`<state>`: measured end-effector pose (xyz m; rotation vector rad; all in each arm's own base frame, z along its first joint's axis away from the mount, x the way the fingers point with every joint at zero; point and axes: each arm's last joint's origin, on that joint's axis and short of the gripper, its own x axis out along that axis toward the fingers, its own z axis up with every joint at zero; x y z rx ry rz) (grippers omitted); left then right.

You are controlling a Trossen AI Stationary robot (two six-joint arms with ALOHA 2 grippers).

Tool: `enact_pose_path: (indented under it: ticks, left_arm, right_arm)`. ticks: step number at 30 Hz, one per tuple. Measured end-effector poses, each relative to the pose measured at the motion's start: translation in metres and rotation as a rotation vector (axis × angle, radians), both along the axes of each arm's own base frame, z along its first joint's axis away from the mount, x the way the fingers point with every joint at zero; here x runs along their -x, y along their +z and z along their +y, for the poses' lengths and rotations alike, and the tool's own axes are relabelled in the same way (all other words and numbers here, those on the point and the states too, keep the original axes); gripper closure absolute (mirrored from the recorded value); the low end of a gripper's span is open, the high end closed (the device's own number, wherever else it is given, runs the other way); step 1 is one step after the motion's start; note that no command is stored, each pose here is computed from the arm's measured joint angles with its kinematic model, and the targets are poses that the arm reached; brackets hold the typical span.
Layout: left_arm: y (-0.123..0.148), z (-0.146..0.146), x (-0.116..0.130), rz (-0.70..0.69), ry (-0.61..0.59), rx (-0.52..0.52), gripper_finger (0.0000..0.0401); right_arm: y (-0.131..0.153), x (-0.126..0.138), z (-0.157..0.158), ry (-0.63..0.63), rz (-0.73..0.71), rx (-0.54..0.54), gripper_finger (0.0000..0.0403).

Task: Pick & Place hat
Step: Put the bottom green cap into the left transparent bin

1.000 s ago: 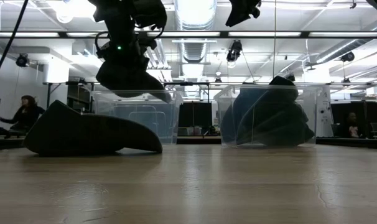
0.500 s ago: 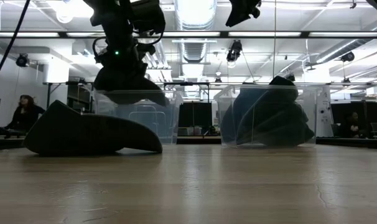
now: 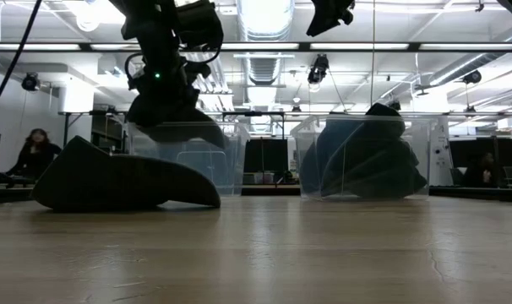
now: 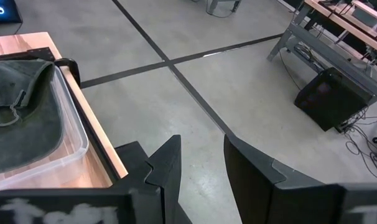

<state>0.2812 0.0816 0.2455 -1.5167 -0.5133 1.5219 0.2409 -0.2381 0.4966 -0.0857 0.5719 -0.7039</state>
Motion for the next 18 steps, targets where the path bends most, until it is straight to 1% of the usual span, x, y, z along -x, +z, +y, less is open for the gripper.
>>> enact_pose_path:
  ticks: [5, 18]
  left_arm:
    - [-0.0003, -0.0003, -0.0003, -0.002, -0.005, 0.004, 0.0373]
    - [-0.0003, 0.0002, 0.0008, 0.031, 0.001, -0.031, 0.0373]
  right_arm:
    - [0.0, 0.0, 0.0, 0.0, 0.0, 0.0, 0.0287]
    - [-0.0003, 0.0001, 0.0001, 0.0, 0.002, -0.002, 0.0287]
